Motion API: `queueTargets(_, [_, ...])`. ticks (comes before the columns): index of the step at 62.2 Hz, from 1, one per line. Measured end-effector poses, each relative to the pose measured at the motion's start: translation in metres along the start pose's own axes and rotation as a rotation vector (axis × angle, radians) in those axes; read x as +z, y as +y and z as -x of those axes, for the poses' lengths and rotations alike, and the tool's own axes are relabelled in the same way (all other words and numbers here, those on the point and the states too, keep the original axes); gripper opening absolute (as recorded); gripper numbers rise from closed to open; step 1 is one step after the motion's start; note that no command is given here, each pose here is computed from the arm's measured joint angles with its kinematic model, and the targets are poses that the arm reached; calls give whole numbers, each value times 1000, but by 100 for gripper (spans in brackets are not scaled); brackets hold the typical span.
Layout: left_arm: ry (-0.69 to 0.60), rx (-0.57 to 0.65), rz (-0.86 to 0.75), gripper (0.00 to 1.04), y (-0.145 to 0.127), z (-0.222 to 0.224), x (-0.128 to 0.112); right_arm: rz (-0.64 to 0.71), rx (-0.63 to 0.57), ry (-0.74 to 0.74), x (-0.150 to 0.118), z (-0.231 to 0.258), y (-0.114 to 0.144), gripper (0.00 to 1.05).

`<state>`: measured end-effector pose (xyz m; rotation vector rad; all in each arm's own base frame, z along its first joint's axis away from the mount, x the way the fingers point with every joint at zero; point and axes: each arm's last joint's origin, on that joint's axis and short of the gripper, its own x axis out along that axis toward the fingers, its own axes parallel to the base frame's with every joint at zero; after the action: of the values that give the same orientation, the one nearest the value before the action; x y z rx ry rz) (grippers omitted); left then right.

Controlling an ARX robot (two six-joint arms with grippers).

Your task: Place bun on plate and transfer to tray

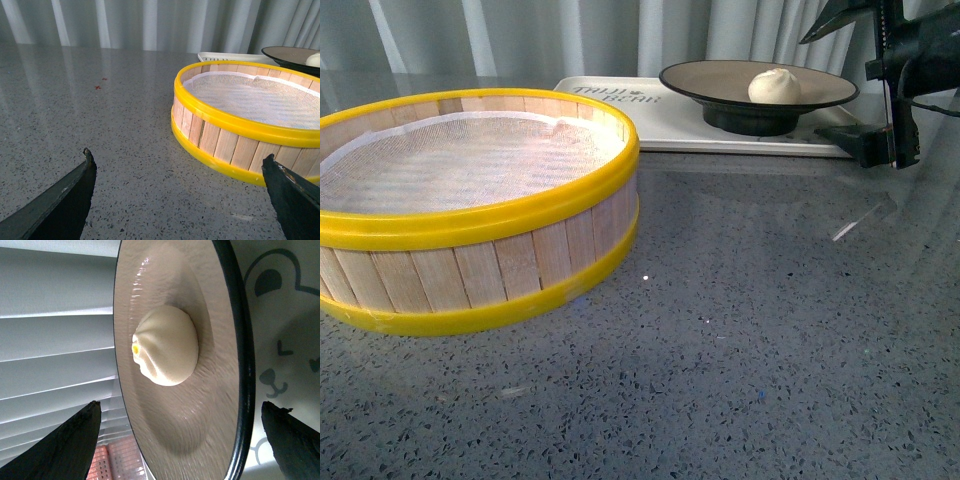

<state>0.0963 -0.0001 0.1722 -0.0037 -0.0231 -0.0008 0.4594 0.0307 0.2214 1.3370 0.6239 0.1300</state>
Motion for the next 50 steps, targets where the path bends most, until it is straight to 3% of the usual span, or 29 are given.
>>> queueTargets(17, [0,0,0,98,0,0,0,25,75,-49,-13,45,9,96])
queueTargets(30, [0,0,0,98,0,0,0,213,2,-353,-27,137,-6,96])
queueTargets(39, [0,0,0,98,0,0,0,572,-87,-752,-41,209,-19,96])
queueTargets(44, [0,0,0,98,0,0,0,900,-206,-995,-58,250,-40,96])
queueTargets(50, [0,0,0,98,0,0,0,1112,-296,-1099,-68,269,-62,96])
